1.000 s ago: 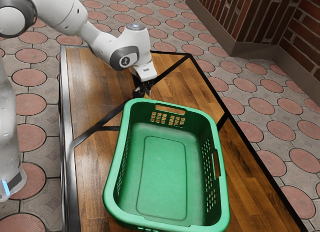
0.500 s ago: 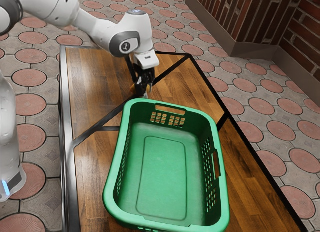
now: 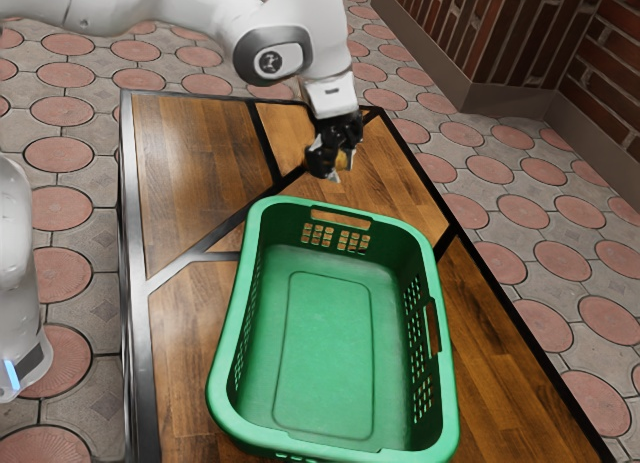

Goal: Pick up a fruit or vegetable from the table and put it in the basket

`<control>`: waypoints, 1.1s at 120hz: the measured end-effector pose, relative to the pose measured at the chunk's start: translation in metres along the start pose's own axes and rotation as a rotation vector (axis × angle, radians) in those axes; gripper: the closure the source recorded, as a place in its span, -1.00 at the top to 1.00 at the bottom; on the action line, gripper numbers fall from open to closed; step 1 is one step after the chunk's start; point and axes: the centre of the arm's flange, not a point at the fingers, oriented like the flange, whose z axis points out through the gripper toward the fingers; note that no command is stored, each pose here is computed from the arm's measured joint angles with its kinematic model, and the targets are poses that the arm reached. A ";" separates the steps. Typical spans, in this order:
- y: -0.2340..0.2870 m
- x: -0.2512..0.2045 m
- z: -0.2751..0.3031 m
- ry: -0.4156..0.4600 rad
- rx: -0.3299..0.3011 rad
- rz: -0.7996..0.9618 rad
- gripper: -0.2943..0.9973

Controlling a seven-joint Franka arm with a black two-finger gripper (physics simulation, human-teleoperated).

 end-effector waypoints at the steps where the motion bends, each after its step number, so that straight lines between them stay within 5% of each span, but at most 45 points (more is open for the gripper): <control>1: 0.003 0.004 0.000 0.000 0.000 0.006 -0.23; 42: 0.093 0.100 -0.006 -0.006 -0.019 0.155 -0.24; 62: 0.108 0.110 -0.003 -0.012 -0.029 0.148 0.25; 86: 0.108 0.111 -0.002 -0.020 -0.035 0.117 0.47; 112: 0.083 0.134 0.020 -0.032 -0.082 0.089 0.52; 132: 0.045 0.154 -0.015 -0.107 -0.057 0.002 0.53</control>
